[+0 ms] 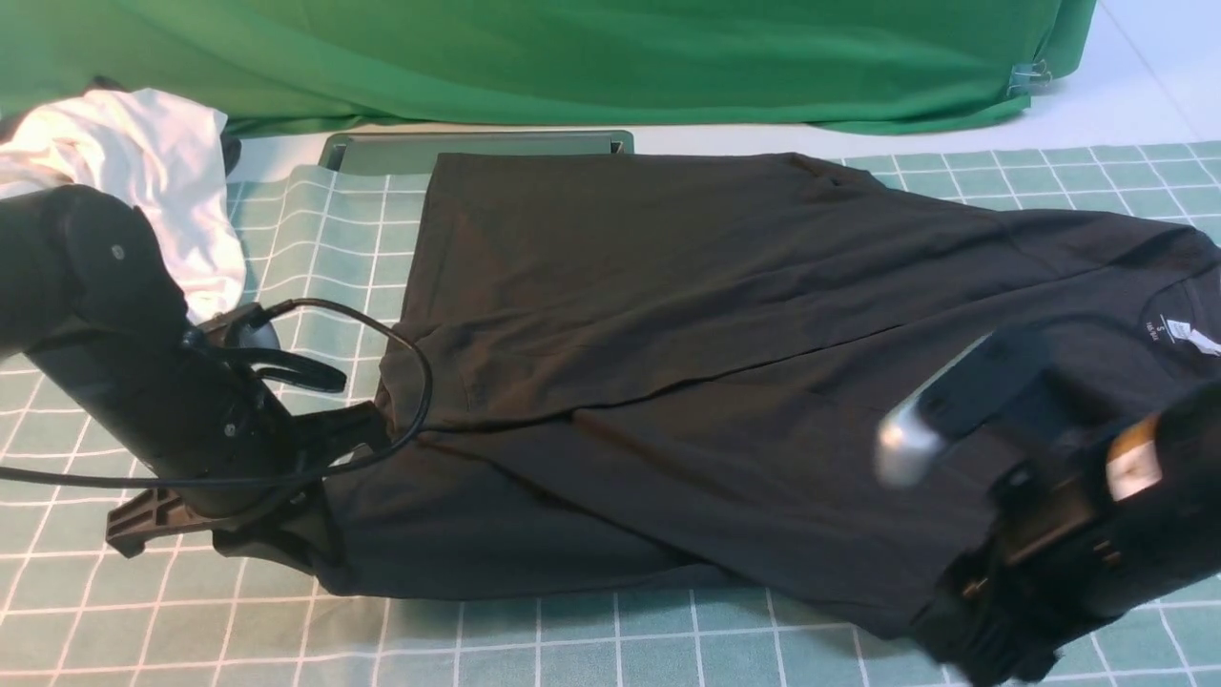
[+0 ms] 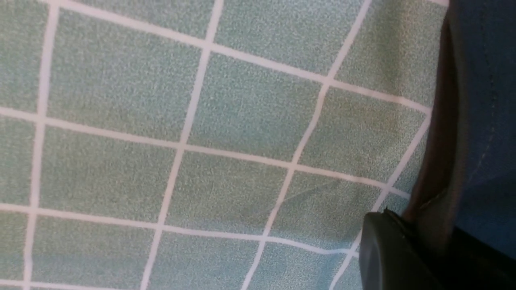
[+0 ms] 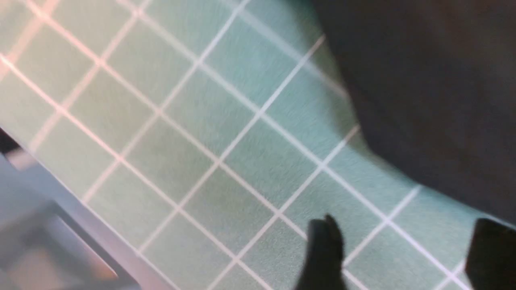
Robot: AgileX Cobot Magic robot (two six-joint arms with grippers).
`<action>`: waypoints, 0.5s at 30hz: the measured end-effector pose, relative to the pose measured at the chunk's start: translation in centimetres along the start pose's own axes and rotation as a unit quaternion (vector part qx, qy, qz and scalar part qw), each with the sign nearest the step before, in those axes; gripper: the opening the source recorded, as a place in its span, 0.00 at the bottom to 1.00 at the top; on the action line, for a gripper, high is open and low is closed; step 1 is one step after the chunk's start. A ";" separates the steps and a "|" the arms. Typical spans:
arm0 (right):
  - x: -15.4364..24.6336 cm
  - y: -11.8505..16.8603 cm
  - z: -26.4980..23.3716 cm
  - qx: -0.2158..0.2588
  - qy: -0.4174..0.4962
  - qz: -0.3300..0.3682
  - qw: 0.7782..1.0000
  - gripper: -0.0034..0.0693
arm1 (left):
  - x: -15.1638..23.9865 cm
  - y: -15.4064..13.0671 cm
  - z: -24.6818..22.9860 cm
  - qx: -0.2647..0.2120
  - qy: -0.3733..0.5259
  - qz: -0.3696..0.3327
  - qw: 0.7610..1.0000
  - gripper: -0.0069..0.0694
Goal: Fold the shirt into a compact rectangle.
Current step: 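Grasp the near edge of the shirt at its hem and shoulder corners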
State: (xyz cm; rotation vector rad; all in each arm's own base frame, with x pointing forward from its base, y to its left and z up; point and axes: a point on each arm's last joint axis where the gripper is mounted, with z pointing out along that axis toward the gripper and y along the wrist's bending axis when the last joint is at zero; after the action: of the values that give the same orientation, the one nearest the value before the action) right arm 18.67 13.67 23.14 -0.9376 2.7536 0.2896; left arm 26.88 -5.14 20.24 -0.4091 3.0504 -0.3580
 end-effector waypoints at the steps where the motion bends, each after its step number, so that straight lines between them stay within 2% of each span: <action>1: -0.1 0.1 0.6 0.006 0.009 -0.011 1.000 0.77 | 0.0 0.0 0.0 0.000 -0.001 0.001 1.000 0.12; 4: -0.5 0.3 2.0 0.024 0.028 -0.029 0.999 0.82 | -0.1 0.0 0.0 0.001 -0.006 0.003 1.000 0.12; 8: -0.9 -0.1 4.7 0.082 0.067 -0.042 0.993 0.85 | -0.3 -0.1 0.0 0.003 -0.014 0.011 1.000 0.12; 15: -1.3 -0.9 7.5 0.115 0.093 -0.063 0.987 0.85 | -0.3 -0.1 0.0 0.004 -0.019 0.014 1.000 0.12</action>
State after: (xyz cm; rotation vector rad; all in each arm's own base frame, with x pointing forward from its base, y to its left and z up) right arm 21.31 15.64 16.25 -1.1194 2.7956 -0.1416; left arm 27.22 -5.12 20.23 -0.3693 3.0124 -0.3571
